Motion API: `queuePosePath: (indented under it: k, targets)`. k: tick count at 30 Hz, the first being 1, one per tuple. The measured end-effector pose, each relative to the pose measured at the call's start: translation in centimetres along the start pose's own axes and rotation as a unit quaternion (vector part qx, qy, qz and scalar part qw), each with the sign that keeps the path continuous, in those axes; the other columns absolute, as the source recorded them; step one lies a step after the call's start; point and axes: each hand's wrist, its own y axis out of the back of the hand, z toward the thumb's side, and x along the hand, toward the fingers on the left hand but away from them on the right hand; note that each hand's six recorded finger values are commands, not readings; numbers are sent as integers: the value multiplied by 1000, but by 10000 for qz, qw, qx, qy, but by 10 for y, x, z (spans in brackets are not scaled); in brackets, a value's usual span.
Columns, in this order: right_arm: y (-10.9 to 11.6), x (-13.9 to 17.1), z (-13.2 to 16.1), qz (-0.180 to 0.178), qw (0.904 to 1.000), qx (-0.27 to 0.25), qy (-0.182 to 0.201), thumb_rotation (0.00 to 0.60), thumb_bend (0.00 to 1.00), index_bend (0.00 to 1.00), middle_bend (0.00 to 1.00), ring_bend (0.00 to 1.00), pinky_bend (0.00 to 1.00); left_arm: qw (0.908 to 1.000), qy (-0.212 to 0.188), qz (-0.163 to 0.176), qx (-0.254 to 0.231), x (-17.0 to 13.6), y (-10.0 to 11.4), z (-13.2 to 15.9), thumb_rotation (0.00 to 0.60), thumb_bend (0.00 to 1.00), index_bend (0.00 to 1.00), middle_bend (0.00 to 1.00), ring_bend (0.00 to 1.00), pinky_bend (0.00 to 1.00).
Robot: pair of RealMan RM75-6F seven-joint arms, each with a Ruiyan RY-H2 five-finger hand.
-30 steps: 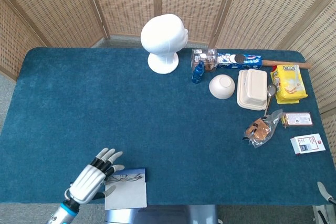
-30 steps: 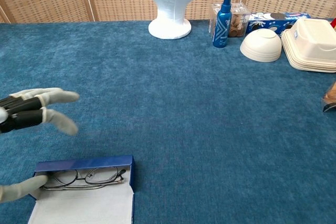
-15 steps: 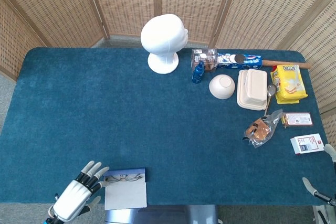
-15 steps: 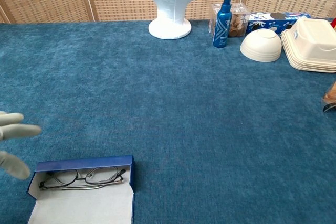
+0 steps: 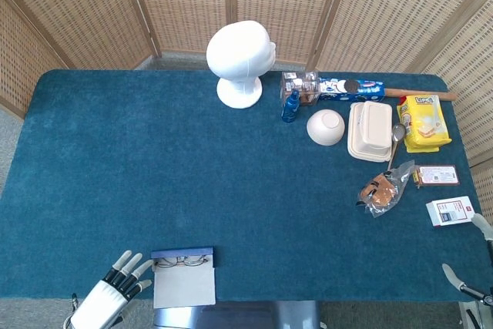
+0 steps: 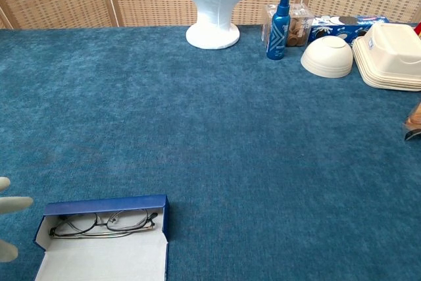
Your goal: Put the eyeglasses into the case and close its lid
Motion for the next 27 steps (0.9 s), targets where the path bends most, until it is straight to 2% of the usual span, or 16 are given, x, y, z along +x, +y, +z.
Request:
queuePosePath:
  k: [11,27]
  targets:
    - [8,7,-2,-43,10000,62,18,503,237,0,167,0,180,9978,-456,120,472,-4,-16,8,600,272,300,108,0,0]
    - [15,15,-9,-80,10000,33,45,504,238,0,168,0,181,9952,-646,163,714,-9,-30,13,600,272,239,80,0,0]
